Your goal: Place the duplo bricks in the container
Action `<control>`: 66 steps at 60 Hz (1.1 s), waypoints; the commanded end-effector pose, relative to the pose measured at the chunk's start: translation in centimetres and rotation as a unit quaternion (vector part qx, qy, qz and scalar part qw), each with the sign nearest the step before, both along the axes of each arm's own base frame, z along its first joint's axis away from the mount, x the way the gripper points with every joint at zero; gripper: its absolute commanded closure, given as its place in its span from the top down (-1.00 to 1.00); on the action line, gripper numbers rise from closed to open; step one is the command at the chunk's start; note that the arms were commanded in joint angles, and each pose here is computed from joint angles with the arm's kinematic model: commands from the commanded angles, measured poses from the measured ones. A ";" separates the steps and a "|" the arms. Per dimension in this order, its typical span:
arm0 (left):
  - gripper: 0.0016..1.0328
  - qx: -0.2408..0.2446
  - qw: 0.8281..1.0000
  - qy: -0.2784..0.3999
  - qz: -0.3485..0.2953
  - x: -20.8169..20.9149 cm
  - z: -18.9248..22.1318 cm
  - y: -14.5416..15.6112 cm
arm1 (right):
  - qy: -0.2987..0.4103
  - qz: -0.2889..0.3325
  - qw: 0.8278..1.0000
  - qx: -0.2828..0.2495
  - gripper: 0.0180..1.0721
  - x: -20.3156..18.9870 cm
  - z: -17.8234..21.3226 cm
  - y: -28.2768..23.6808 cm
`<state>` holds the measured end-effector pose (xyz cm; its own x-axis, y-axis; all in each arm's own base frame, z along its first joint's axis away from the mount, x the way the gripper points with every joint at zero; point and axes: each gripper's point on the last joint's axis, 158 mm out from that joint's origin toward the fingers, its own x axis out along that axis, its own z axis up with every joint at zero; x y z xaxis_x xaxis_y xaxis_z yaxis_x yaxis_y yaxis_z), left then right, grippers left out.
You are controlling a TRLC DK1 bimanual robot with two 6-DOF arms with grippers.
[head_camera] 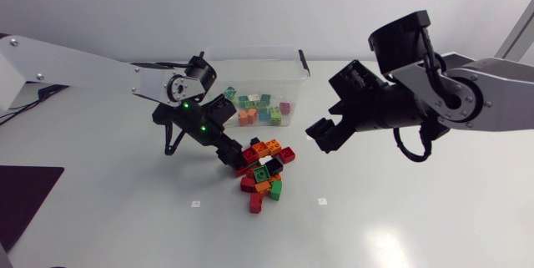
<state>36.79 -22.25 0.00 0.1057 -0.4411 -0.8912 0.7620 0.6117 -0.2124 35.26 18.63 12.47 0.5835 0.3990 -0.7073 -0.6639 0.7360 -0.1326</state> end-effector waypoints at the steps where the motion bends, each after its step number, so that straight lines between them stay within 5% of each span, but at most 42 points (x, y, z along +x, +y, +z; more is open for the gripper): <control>1: 0.61 -0.002 1.000 0.016 0.008 0.1 -0.5 -0.5 | -0.003 0.003 1.000 -0.002 0.80 -0.5 -0.4 -0.6; 14: 0.27 0.002 1.000 0.027 0.007 -0.2 -1.2 -0.6 | 0.007 0.005 1.000 -0.011 0.79 -0.9 -1.7 -1.1; 25: -0.41 0.002 0.999 0.037 0.014 -0.2 -1.5 -0.6 | 0.023 0.007 1.000 -0.019 0.79 -0.9 -3.6 -1.0; 66: -0.48 -0.041 0.999 -0.025 0.007 -0.3 7.1 0.7 | 0.109 -0.022 0.991 -0.073 0.73 1.5 -11.7 2.3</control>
<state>36.74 -21.75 4.60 0.1186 -0.4883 -0.8646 0.7420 0.6222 -0.2497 36.01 20.05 1.42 0.4318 0.2752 -0.8589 -0.6754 0.7298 -0.1058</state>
